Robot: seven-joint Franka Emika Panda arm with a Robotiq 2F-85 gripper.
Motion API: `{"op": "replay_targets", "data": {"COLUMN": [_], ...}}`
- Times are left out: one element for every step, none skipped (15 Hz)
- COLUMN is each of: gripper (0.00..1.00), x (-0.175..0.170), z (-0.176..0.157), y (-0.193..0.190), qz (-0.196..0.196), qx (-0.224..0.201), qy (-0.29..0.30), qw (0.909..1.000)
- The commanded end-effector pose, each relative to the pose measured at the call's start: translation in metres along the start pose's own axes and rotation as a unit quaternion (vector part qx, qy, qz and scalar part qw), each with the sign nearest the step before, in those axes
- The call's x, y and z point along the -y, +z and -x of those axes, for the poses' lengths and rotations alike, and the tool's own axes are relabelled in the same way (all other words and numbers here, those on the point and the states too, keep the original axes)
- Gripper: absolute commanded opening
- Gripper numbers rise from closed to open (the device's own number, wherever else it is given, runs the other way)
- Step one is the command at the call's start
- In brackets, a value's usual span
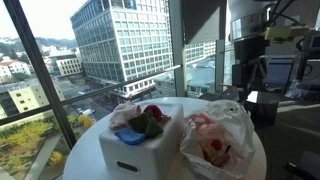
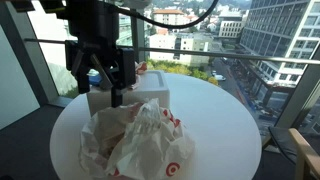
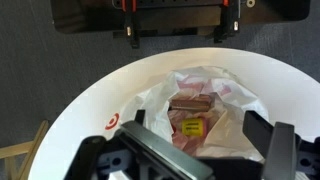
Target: Remove the items from the plastic bag and put them on the white basket
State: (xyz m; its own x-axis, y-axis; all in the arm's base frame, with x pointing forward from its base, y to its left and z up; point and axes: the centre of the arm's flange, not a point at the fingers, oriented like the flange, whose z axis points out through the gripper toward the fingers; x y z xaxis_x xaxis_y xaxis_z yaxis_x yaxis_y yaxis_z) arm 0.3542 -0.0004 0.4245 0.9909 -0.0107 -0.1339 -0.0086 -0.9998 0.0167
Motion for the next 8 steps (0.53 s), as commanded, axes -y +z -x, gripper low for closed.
{"op": "replay_targets", "data": {"gripper": [1.00,1.00,1.00,1.00,1.00,1.00,1.00,1.00], "x": [0.0000,0.0000,-0.0001,-0.0001,-0.0001,-0.0001,-0.0001,-0.0001], "z": [-0.0003,-0.0006,-0.0008,-0.0009,-0.0009,-0.0009,-0.0009,-0.0009], "y": [-0.0010,-0.0024,-0.0035,-0.0038,-0.0038,-0.0038,-0.0038,-0.0038], "qz": [0.000,0.000,0.000,0.000,0.000,0.000,0.000,0.000], "qx": [-0.001,-0.003,-0.004,-0.004,-0.004,-0.004,-0.004,-0.004], "qy": [0.000,0.000,0.000,0.000,0.000,0.000,0.000,0.000], "qw": [1.0000,1.0000,1.0000,1.0000,1.0000,1.0000,1.0000,1.0000]}}
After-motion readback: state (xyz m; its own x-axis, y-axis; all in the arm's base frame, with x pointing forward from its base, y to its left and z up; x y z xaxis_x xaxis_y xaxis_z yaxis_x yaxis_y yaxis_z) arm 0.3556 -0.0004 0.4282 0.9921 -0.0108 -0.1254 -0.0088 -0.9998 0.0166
